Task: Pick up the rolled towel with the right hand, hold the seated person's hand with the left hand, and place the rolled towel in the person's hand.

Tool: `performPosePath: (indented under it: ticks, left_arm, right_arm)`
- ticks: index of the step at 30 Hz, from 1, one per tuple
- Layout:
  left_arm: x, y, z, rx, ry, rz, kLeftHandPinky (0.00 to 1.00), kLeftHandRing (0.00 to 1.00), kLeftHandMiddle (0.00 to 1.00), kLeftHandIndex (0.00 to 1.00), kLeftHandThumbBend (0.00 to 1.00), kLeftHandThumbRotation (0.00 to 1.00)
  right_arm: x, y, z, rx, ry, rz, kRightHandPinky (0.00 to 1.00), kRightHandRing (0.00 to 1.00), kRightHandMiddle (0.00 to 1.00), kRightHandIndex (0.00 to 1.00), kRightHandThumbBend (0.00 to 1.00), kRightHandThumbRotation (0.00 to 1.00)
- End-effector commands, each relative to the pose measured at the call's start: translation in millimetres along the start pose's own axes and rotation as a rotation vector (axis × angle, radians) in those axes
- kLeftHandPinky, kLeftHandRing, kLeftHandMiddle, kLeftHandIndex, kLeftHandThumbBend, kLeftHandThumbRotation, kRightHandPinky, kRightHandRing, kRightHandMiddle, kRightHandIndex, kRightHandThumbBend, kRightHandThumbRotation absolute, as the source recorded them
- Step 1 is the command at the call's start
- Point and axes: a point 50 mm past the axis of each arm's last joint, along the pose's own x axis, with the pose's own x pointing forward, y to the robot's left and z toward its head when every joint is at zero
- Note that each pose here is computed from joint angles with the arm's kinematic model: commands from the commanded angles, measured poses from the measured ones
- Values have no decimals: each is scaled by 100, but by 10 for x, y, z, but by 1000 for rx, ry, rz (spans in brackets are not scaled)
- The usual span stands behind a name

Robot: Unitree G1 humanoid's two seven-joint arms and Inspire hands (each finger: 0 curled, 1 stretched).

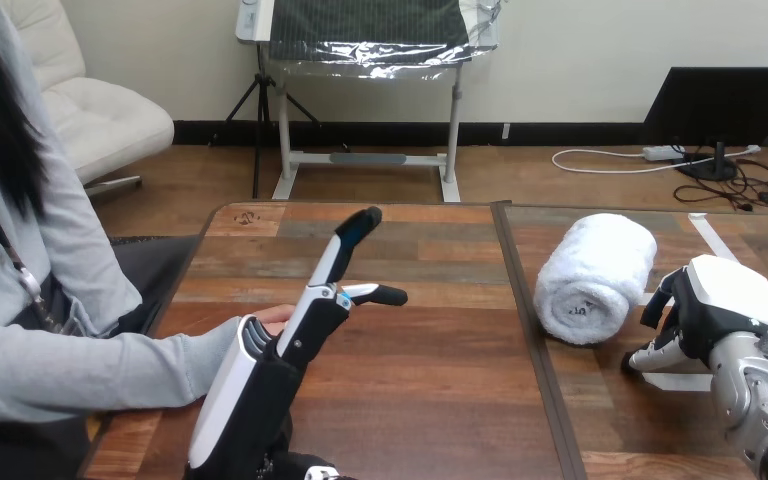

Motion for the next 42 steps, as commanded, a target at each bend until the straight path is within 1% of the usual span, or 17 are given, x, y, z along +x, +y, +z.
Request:
performPosePath:
  ticks: [1, 10, 15, 17, 21, 24, 25, 27, 30, 33, 34, 39, 41, 42]
  left_arm:
    - [148, 61, -20, 19, -47, -10, 74, 100, 100, 100, 100, 68]
    - [157, 72, -21, 28, -45, -11, 74, 100, 100, 100, 100, 70]
    - [157, 71, -23, 19, -46, -11, 75, 100, 100, 100, 100, 70]
    - [160, 72, -24, 15, -49, -14, 77, 100, 100, 100, 100, 70]
    - [158, 73, -22, 19, -45, -12, 79, 100, 100, 100, 100, 69]
    - [156, 70, -23, 12, -44, -10, 79, 100, 100, 100, 100, 68]
    - [156, 70, -25, 12, -44, -9, 80, 100, 100, 100, 100, 68]
    - [158, 75, -24, 20, -48, -3, 80, 100, 100, 100, 100, 68]
    - [158, 81, -19, 31, -52, 7, 80, 100, 100, 100, 100, 70]
    - [157, 83, -23, 29, -51, 11, 78, 99, 100, 100, 100, 71]
    - [158, 84, -25, 29, -51, 11, 78, 99, 100, 100, 100, 71]
    - [161, 84, -30, 18, -49, 8, 78, 99, 100, 100, 100, 71]
    - [160, 88, -30, 23, -47, 10, 78, 99, 100, 100, 100, 71]
    - [161, 92, -29, 31, -49, 8, 78, 99, 100, 100, 100, 71]
  right_arm:
    - [51, -94, 166, 7, -51, -37, 35, 44, 52, 55, 85, 0]
    - [56, -88, 174, -1, -42, -23, 35, 45, 53, 57, 86, 0]
    - [60, -96, 175, -18, -40, -21, 33, 42, 52, 57, 87, 1]
    - [64, -101, 175, -22, -36, -14, 33, 43, 52, 58, 88, 3]
    - [74, -116, 179, -31, -25, -4, 32, 43, 52, 59, 88, 6]
    - [87, -146, 182, -10, -13, 2, 33, 44, 54, 60, 88, 9]
    - [91, -155, 184, -5, -10, 3, 34, 45, 55, 61, 88, 11]
    - [99, -173, 190, -9, -6, 2, 35, 46, 56, 62, 88, 13]
    - [109, -201, 199, -15, -3, -2, 36, 47, 57, 63, 88, 18]
    - [120, -232, 211, 0, 1, -7, 36, 47, 57, 64, 88, 25]
    - [124, -242, 215, 7, 3, -7, 36, 47, 56, 63, 88, 31]
    - [142, -295, 244, 31, -1, -10, 37, 48, 56, 64, 89, 42]
    - [147, -309, 253, 41, -2, -11, 38, 49, 57, 66, 91, 49]
    - [152, -326, 262, 60, -5, -7, 39, 50, 57, 67, 91, 51]
